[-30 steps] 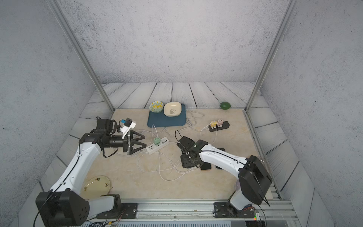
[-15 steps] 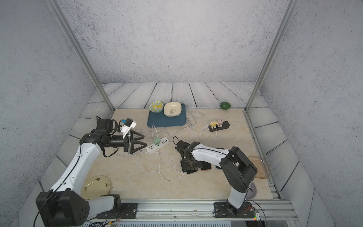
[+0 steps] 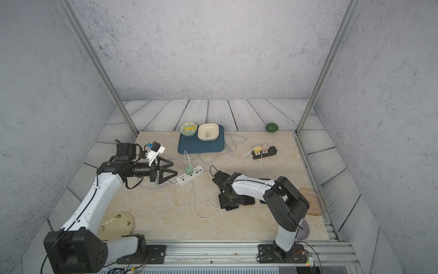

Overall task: Unplug the charging cable from the phone
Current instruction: Place the phone at the center of the board, then reset both arms

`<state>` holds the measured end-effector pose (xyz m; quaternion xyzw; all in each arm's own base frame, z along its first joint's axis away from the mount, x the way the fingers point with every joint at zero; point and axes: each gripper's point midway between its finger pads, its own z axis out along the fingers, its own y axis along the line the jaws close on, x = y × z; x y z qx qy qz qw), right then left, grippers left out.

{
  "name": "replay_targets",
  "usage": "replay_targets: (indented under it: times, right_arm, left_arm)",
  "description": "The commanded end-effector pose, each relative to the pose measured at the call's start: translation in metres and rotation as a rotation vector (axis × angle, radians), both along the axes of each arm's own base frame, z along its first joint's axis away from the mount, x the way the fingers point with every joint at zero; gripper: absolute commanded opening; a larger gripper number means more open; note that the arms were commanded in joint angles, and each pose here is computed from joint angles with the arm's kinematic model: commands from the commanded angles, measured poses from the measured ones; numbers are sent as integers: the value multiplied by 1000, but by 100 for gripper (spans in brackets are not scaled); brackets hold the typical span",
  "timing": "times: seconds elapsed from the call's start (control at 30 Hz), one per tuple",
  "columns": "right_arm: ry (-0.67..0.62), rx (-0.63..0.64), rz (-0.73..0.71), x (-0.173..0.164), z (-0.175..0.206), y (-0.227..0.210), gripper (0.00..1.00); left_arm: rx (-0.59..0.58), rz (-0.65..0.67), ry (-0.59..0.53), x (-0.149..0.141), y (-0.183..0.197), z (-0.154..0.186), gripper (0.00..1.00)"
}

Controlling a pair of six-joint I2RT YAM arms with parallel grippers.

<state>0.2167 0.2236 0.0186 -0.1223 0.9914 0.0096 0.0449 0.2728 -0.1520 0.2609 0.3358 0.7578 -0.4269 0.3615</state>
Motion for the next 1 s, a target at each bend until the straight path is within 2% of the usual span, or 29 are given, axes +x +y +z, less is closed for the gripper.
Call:
replay_targets:
  times: [0.0,0.2,0.3,0.6,0.8,0.97]
  right_arm:
    - [-19,24,-21,2,3,-1,69]
    - [-71,78,-21,10,18,2,86]
    - [-117,114,-19,17,32,3,99]
    - [-318,159,-20,48,83,-22,99]
    - [-503,168,-88,71,119,-73,99]
    - [-596,134,-154,84,133,-123,99]
  left_arm:
    - [14,24,-16,2,3,-2,98]
    - [33,63,-20,10,8,-7,98]
    - [47,93,-21,17,11,-10,98]
    - [75,210,-1,43,31,-30,98]
    - [74,348,2,66,60,-51,98]
    - [100,464,-41,82,83,-68,98]
